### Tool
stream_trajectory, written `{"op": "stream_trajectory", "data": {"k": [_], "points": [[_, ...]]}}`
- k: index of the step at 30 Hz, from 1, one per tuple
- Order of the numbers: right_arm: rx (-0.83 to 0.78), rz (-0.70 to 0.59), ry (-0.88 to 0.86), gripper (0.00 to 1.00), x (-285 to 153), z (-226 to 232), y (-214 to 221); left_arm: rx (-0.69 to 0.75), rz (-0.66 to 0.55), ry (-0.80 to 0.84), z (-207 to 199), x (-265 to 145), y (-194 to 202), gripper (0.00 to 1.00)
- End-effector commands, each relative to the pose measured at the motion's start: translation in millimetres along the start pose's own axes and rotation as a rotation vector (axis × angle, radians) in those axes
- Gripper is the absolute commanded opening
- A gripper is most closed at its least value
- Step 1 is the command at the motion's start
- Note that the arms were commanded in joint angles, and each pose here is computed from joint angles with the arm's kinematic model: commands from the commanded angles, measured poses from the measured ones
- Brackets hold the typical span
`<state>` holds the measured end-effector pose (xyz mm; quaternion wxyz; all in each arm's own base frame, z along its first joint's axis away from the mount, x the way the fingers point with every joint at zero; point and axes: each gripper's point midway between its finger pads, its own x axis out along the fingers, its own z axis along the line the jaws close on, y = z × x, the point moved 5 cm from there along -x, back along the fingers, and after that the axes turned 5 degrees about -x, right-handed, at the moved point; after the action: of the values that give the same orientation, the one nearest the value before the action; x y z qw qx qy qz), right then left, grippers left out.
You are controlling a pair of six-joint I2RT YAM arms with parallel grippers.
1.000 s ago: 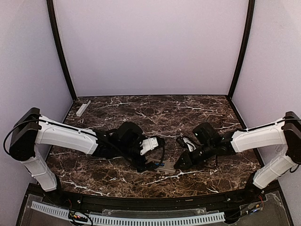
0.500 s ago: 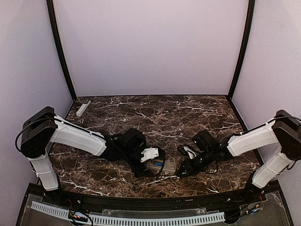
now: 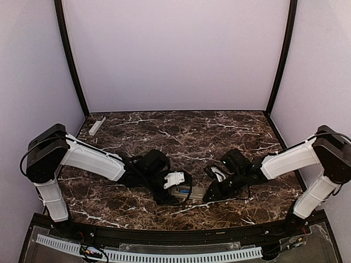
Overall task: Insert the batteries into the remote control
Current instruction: Adjust the remote control without the battery cover at the center of the board.
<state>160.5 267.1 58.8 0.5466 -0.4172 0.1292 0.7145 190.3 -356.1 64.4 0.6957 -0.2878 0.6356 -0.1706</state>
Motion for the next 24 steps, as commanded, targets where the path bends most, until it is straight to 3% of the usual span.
{"op": "stream_trajectory", "data": {"k": [1, 18, 24], "points": [[0.009, -0.030, 0.059, 0.17, -3, -11, -12, -0.044, 0.034, 0.062, -14, 0, 10, 0.79], [-0.057, -0.087, 0.046, 0.19, -20, -6, -42, -0.080, 0.039, -0.007, -32, 4, 4, 0.65], [-0.096, -0.134, -0.017, 0.24, -37, 15, -49, -0.075, 0.034, -0.025, -34, 5, 3, 0.68]]}}
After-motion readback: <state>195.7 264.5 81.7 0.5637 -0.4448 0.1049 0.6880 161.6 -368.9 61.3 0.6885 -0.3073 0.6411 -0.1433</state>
